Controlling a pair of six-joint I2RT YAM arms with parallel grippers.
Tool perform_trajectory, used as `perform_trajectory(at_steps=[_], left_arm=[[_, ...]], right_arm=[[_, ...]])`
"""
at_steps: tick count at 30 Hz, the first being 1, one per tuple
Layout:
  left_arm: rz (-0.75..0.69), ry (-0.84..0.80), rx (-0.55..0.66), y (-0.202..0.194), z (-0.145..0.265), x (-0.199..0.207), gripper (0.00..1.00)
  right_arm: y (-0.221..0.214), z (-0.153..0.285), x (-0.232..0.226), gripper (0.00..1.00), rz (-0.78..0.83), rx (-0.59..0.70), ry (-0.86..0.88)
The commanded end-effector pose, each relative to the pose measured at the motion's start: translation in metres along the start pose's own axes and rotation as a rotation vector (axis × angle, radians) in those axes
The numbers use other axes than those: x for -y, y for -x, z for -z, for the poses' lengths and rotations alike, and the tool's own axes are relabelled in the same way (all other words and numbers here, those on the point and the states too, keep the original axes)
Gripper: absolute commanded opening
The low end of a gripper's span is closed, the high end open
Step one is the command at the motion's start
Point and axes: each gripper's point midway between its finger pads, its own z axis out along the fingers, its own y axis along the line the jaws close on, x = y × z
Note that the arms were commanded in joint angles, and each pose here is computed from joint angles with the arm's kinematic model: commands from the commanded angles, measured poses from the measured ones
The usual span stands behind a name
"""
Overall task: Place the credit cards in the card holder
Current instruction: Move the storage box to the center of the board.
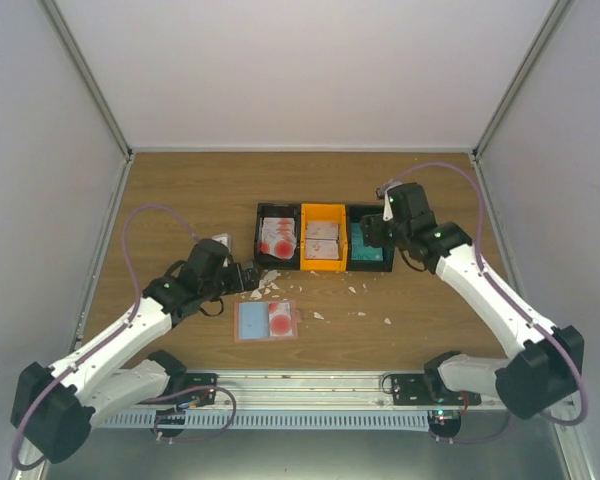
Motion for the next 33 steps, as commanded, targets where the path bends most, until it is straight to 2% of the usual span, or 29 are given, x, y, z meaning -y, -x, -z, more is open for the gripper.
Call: perform_trajectory(at_steps=[1, 5, 9, 12, 15, 20, 26, 33], left_arm=[[-0.004, -0.086, -0.016, 0.009, -0.005, 0.001, 0.99], [-0.003, -0.134, -0.017, 0.011, -0.010, -0.001, 0.99], [0.029, -0.116, -0.018, 0.016, -0.018, -0.011, 0.98], [0.061, -0.103, -0.036, 0.015, -0.028, -0.018, 0.87], [0.083, -0.111, -0.063, 0.013, -0.038, -0.021, 0.78], [0.096, -0.140, -0.096, 0.012, -0.051, -0.018, 0.69], [0.115, -0.154, -0.127, 0.009, -0.065, -0.018, 0.67], [0.127, -0.136, -0.123, 0.016, -0.082, -0.020, 0.63]], right_arm=[[0.000, -0.013, 0.003, 0.73, 0.011, -0.052, 0.107], [-0.008, -0.035, -0.010, 0.63, -0.024, -0.098, 0.209], [-0.014, -0.055, -0.009, 0.54, -0.038, -0.143, 0.193], [-0.020, -0.066, -0.011, 0.41, -0.038, -0.181, 0.203], [-0.029, -0.077, -0.004, 0.37, -0.044, -0.219, 0.163], [-0.034, -0.087, 0.005, 0.36, -0.032, -0.243, 0.106], [-0.048, -0.099, 0.008, 0.41, -0.003, -0.306, 0.076], [-0.057, -0.108, -0.013, 0.42, 0.050, -0.342, 0.126]])
